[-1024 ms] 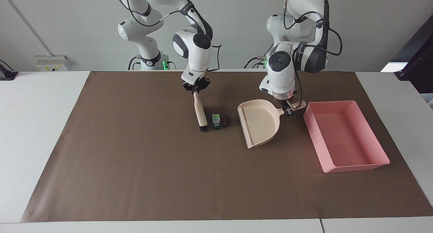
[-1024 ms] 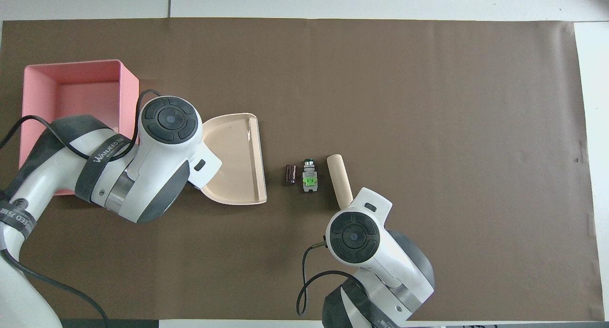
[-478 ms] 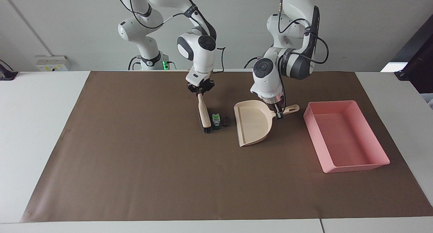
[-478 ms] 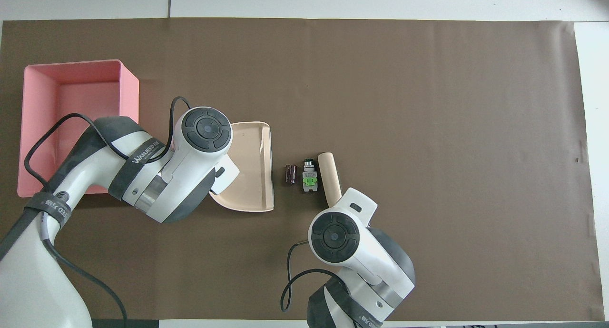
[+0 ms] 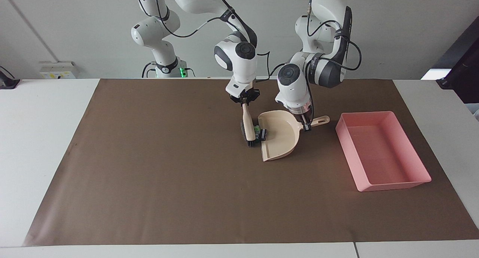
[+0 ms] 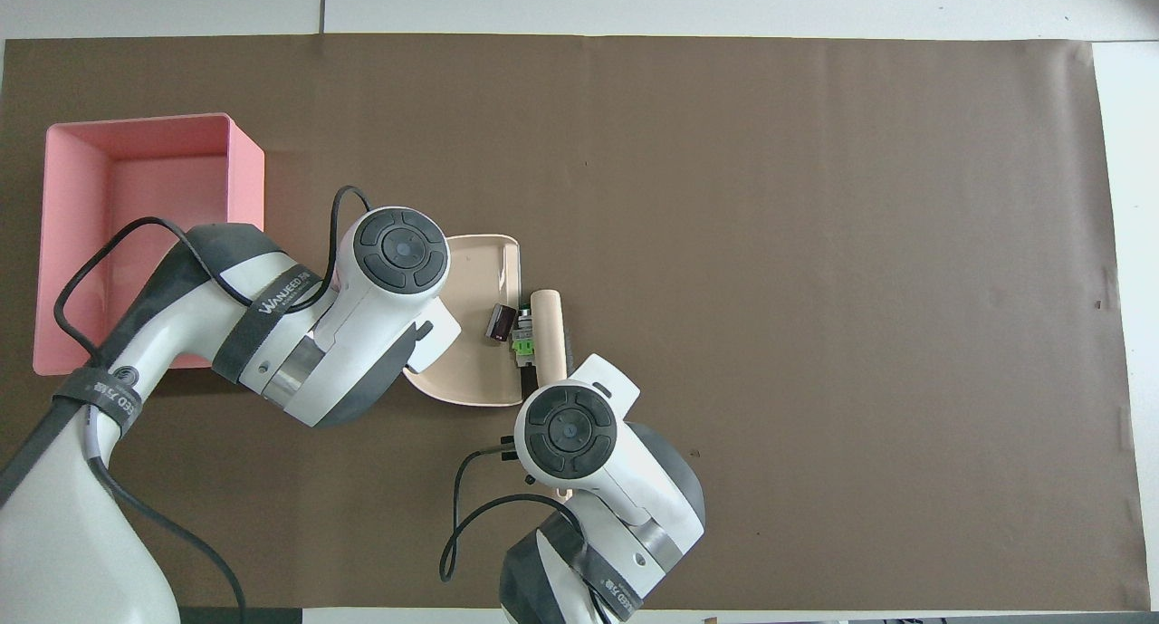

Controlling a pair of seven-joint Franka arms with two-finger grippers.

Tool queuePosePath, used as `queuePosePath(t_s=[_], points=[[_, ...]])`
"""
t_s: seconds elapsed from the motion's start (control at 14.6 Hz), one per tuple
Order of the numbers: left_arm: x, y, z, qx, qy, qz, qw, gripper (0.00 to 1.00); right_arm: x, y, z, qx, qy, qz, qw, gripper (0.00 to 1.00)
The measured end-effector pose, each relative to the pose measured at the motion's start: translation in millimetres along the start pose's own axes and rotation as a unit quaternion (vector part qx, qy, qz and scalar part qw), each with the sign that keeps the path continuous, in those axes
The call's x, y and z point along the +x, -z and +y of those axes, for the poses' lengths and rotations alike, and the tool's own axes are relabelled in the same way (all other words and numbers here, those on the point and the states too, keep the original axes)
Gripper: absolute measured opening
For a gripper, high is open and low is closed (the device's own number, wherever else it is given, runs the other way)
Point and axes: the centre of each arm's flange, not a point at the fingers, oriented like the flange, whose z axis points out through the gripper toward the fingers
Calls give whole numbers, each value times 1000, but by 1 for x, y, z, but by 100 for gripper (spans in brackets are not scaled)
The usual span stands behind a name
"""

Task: Clean e-waste and dump in bin
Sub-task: 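Sweep the component into the dustpan with the right gripper's brush, then carry the dustpan to the bin while the right gripper returns the brush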

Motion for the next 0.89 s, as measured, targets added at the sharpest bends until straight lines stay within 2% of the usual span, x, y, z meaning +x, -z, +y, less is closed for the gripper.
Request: queuePosePath(t_s=[0.2, 0.34, 0.61, 0.89], points=[[0, 0, 0, 0, -1, -1, 1000, 33, 1, 5, -29, 72, -34, 1, 997, 26], [0, -1, 0, 0, -1, -1, 1000, 33, 3, 19, -42, 90, -48, -2, 995, 26], [-1, -1, -2, 4, -5, 3, 1000, 33, 1, 23, -43, 75, -52, -26, 996, 26], [-10, -20, -10, 29, -8, 32, 999, 33, 0, 16, -34, 39, -38, -34, 998, 26]])
